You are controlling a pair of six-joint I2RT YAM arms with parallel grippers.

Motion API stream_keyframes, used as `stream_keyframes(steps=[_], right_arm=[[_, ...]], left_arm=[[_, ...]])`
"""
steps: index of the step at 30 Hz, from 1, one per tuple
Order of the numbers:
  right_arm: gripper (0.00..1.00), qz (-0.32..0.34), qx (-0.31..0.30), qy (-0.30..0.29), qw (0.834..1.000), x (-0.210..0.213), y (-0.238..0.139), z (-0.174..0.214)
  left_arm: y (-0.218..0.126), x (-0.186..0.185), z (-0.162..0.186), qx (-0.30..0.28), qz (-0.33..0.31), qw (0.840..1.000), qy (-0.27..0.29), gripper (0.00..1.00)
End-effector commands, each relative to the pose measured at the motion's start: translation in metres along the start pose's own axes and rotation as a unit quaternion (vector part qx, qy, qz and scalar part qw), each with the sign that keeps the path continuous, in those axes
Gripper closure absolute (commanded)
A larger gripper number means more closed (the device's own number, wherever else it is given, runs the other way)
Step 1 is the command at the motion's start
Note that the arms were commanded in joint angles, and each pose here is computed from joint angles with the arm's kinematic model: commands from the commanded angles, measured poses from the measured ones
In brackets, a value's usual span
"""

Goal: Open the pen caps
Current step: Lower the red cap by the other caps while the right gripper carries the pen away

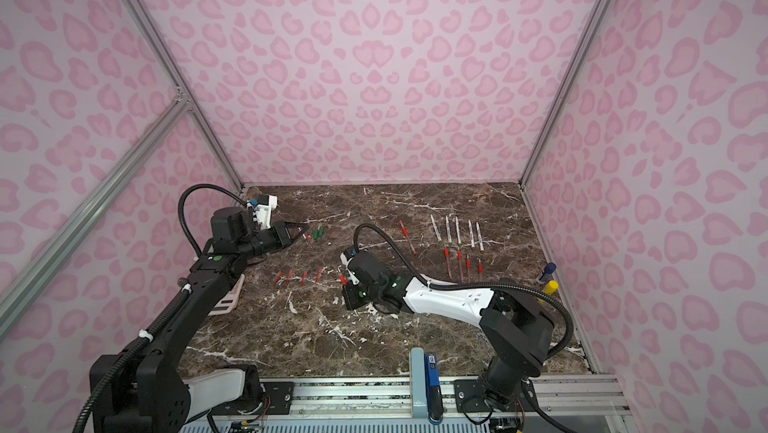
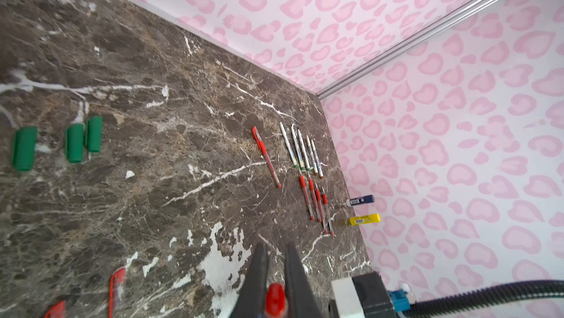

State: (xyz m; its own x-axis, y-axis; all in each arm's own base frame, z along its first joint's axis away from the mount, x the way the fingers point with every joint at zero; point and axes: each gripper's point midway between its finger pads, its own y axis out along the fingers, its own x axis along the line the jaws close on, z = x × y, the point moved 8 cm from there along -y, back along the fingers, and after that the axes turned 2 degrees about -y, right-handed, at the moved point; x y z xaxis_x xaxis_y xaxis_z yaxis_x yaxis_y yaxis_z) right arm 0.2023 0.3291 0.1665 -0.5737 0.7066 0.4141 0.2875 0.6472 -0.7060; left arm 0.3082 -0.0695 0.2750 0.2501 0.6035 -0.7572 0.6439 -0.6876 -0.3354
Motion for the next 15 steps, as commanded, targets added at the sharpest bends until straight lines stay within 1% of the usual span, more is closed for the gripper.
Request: stream_keyframes(steps=[1,5,8,11,15], right_arm=[[1.00,0.001,-0.016,0.015,1.000,-0.006,-0.003,0.001],[1.00,0.016,-0.022,0.027,0.999,-0.018,-0.013,0.005],[1.00,0.025,-0.027,0.042,0.998,-0.030,-0.022,0.008],[1.00,0.056,-0.033,0.058,0.996,-0.045,-0.038,0.011],[1.00,0.088,-0.047,0.085,0.991,-0.067,-0.059,0.015]], left_arm=[[0.000,-0.002,-0.005,-0.004,-0.002,1.000,0.013,0.97],[0.002,0.006,0.001,0.008,-0.024,1.000,0.009,0.97],[0.011,0.017,0.015,0.023,-0.043,0.999,0.010,0.97],[0.022,0.024,0.031,0.059,-0.061,0.996,0.019,0.97],[0.040,0.039,0.058,0.105,-0.104,0.988,0.035,0.97]])
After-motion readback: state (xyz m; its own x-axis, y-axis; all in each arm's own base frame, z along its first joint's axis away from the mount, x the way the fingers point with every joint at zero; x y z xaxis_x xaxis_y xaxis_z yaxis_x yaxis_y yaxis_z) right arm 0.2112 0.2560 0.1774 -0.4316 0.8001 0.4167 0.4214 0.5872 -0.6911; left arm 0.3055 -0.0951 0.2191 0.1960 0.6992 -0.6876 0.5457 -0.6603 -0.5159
